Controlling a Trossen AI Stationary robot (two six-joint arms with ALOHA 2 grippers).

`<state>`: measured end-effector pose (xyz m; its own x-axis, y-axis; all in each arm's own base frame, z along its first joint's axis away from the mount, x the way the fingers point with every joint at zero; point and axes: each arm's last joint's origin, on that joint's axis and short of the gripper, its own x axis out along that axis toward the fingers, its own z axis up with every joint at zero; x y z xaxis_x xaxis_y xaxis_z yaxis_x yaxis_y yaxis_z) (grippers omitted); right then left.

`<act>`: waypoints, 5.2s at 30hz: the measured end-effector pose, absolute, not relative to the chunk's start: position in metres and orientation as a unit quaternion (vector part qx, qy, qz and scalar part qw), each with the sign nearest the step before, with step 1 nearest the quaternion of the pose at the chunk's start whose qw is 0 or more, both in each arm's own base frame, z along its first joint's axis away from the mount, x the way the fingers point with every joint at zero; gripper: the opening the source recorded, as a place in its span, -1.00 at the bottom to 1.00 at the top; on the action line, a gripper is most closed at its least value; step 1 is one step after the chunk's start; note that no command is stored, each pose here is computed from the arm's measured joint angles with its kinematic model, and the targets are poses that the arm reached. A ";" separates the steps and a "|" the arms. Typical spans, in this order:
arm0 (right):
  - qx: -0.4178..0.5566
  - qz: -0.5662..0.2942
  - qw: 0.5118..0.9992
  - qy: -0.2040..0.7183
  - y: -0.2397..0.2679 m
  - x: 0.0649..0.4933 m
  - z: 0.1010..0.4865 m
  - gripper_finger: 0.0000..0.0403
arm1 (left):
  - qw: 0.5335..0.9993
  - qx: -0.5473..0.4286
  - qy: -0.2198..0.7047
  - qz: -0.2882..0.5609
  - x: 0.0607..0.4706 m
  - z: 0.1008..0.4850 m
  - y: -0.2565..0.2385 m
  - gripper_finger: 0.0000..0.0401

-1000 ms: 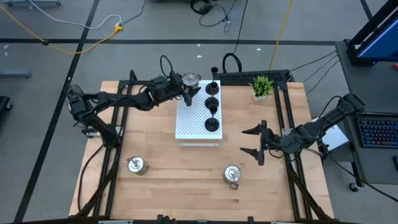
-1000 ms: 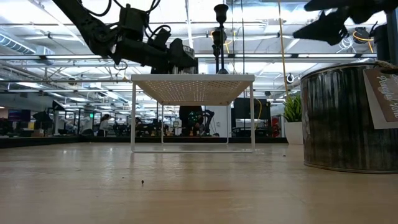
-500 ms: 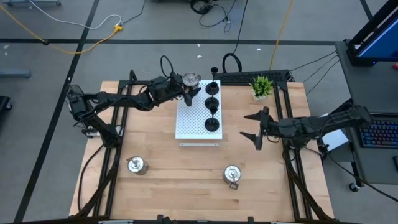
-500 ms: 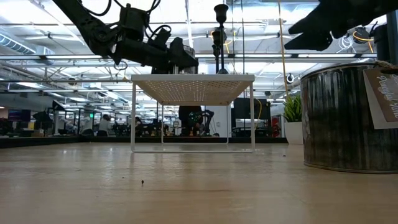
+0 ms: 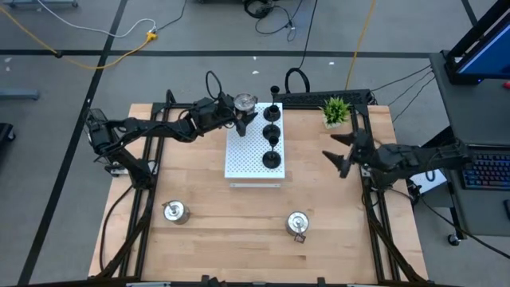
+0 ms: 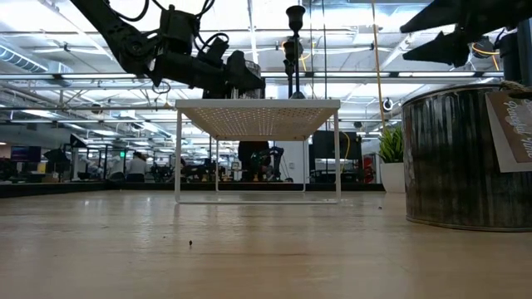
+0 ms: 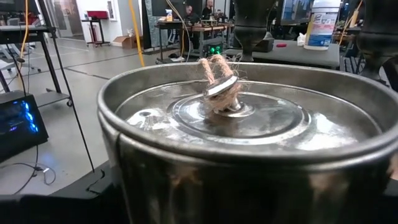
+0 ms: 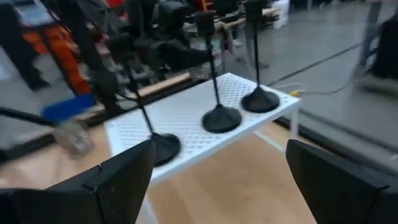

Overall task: Pick & Place candle stick holders
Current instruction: Put the top right silver scented candle on the shelf, then put the left silver scented candle on the shelf aligned with the other silver scented candle

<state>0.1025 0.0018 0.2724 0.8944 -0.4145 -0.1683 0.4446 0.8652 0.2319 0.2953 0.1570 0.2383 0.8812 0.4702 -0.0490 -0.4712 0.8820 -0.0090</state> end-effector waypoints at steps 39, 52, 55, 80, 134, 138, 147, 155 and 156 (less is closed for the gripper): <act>0.181 -0.063 0.981 -0.026 0.011 0.111 0.202 0.77 | 0.962 -0.015 0.048 0.269 0.300 0.222 0.162 0.74; 0.183 -0.060 0.981 -0.038 0.011 0.111 0.204 0.77 | 0.960 -0.030 0.049 0.273 0.307 0.204 0.168 0.79; 0.183 -0.060 0.981 -0.039 0.011 0.111 0.204 0.77 | 0.960 -0.030 0.045 0.275 0.306 0.205 0.169 0.78; 0.184 -0.059 0.980 -0.042 0.011 0.111 0.205 0.77 | 0.967 -0.039 0.045 0.247 0.305 0.208 0.168 0.88; 0.131 0.004 0.991 -0.038 0.015 0.111 0.206 0.78 | 0.979 -0.179 0.091 -0.043 0.177 0.339 0.010 0.96; 0.131 0.004 0.991 -0.038 0.015 0.111 0.206 0.78 | 0.966 -0.227 0.093 -0.082 0.176 0.341 0.001 0.96; 0.131 0.003 0.991 -0.037 0.015 0.112 0.206 0.78 | 0.924 -0.322 0.133 -0.157 0.175 0.340 -0.013 0.96; 0.131 0.003 0.991 -0.037 0.015 0.112 0.206 0.78 | 0.896 -0.366 0.250 -0.045 0.167 0.315 -0.023 0.96; 0.131 0.003 0.991 -0.037 0.015 0.112 0.206 0.78 | 0.888 -0.372 0.271 -0.027 0.165 0.310 -0.024 0.96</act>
